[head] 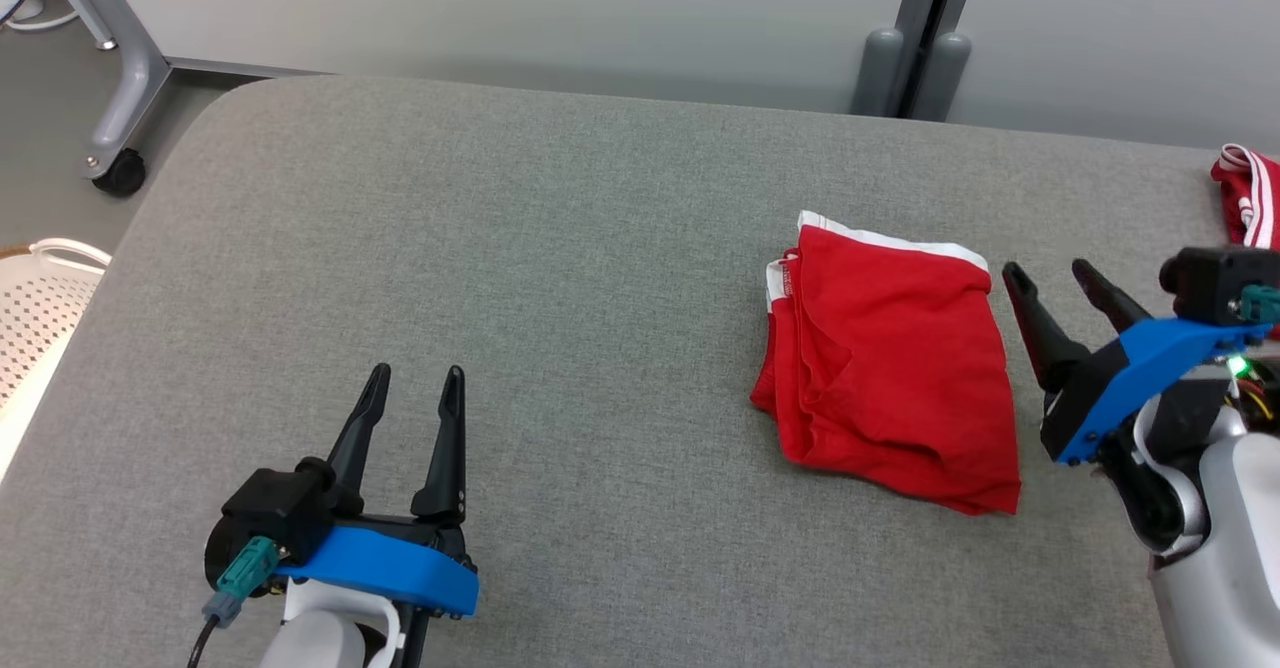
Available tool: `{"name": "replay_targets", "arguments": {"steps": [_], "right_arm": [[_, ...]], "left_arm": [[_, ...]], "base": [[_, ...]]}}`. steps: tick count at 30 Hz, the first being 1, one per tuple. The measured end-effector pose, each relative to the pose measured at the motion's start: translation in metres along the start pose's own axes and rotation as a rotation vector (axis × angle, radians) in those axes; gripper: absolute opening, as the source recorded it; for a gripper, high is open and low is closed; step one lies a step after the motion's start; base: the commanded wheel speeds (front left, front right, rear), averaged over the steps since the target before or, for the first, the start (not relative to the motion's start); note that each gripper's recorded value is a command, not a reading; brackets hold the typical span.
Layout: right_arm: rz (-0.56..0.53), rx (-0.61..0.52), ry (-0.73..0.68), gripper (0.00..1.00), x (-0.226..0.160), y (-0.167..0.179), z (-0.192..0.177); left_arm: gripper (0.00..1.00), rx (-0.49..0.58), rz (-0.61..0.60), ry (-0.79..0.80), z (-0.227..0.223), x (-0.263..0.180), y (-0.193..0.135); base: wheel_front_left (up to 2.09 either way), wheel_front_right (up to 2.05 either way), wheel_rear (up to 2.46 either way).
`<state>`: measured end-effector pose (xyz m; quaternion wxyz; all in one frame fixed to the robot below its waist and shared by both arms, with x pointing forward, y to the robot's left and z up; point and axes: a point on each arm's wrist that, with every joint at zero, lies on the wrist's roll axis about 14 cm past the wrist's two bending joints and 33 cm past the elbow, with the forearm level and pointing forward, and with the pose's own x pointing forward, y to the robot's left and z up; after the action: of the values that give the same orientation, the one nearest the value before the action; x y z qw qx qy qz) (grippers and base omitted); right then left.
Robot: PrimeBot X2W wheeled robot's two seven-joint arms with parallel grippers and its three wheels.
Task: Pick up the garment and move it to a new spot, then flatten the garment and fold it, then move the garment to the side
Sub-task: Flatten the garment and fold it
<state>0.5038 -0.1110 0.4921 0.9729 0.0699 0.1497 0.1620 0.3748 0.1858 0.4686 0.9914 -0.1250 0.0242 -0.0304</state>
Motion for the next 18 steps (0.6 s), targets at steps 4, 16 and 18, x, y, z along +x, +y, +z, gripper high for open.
{"name": "replay_targets", "arguments": {"steps": [4,16,18], "right_arm": [[-0.050,-0.023,0.062,1.00,-0.008,-0.011,-0.036],[0.178,-0.132,0.250,0.00,-0.001,0.090,-0.109],[0.251,-0.139,0.270,0.00,-0.005,0.118,-0.117]], "left_arm": [[1.00,-0.005,-0.007,0.007,-0.003,0.001,-0.003],[1.00,0.006,0.010,-0.001,0.003,-0.007,0.006],[1.00,0.006,0.012,-0.005,0.004,-0.008,0.006]], "base": [[0.00,0.00,0.00],[0.00,0.00,0.00],[0.00,0.00,0.00]]}}
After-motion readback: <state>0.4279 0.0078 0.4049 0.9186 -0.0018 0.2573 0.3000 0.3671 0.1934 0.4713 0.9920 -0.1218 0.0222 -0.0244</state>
